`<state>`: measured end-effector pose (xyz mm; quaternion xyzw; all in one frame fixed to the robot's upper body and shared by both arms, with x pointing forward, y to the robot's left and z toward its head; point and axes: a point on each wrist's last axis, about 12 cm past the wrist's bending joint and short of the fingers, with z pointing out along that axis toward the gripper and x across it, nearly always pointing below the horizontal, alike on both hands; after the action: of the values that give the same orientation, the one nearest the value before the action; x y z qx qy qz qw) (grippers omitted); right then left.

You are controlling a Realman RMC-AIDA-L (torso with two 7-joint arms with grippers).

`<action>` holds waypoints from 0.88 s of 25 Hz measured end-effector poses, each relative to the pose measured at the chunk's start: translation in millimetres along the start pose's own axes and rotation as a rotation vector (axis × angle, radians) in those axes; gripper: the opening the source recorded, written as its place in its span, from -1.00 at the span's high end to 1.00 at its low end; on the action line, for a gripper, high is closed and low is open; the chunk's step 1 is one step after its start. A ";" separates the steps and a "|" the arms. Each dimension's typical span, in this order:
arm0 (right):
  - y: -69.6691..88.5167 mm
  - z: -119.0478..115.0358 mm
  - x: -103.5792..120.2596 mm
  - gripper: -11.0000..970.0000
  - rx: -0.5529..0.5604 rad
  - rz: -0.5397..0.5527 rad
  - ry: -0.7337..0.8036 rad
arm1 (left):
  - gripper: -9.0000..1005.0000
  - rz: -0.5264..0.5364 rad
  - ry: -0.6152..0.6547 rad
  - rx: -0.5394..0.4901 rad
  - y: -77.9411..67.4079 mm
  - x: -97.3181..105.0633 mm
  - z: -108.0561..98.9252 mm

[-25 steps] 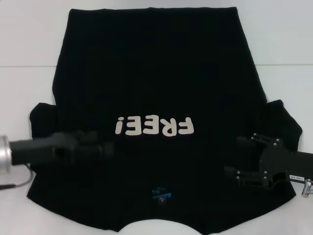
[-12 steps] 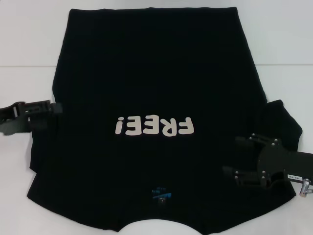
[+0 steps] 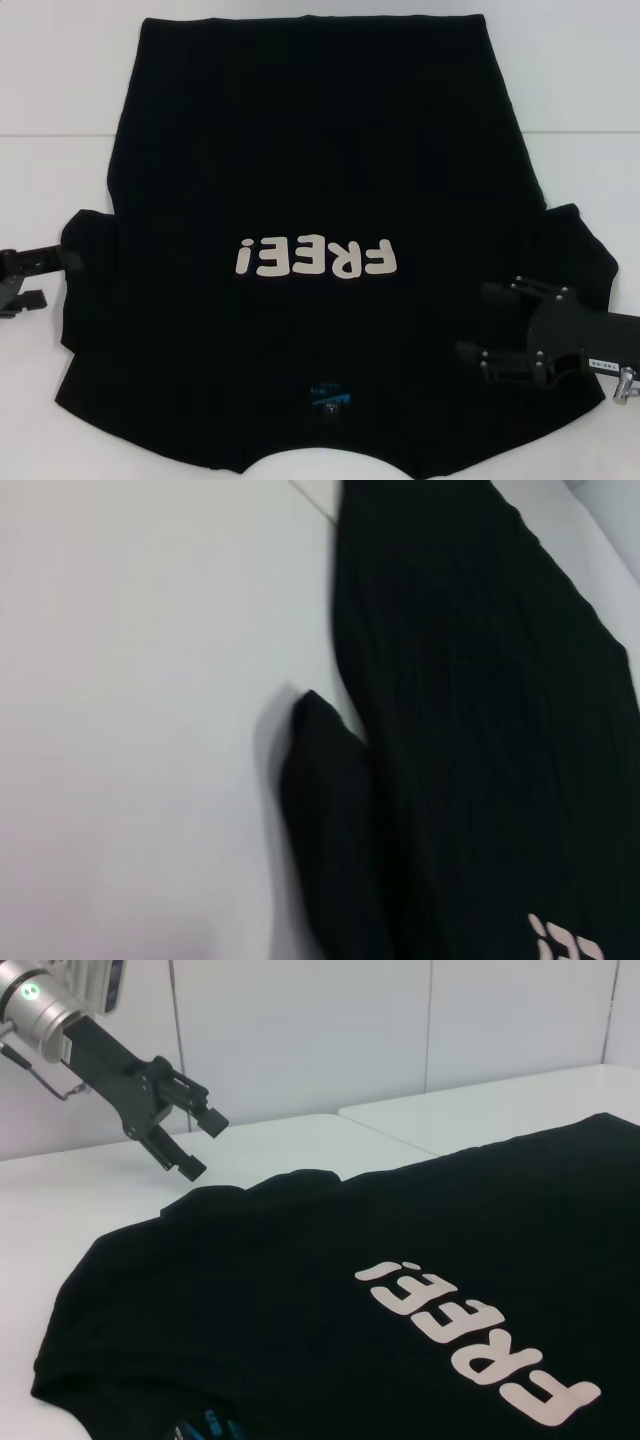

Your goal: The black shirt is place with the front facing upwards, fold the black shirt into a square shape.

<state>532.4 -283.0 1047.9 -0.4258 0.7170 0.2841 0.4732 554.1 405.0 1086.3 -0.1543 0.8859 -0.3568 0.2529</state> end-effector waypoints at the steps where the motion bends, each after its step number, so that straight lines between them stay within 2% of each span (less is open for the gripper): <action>1: 0.0 -0.2 0.3 -0.89 0.001 0.001 0.001 | -0.88 -0.001 -0.004 -0.006 1.5 0.7 0.3; 7: -0.4 -0.8 0.7 -0.88 0.006 0.002 0.002 | -0.88 -0.002 -0.002 -0.024 5.7 7.1 7.8; 22: -0.8 0.1 -0.4 -0.88 0.004 -0.001 0.000 | -0.87 0.018 0.032 0.010 -3.6 12.4 23.0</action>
<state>533.2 -283.2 1048.2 -0.4252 0.7173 0.2827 0.4741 557.1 384.1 1070.4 -0.1395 0.8893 -0.3616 0.2428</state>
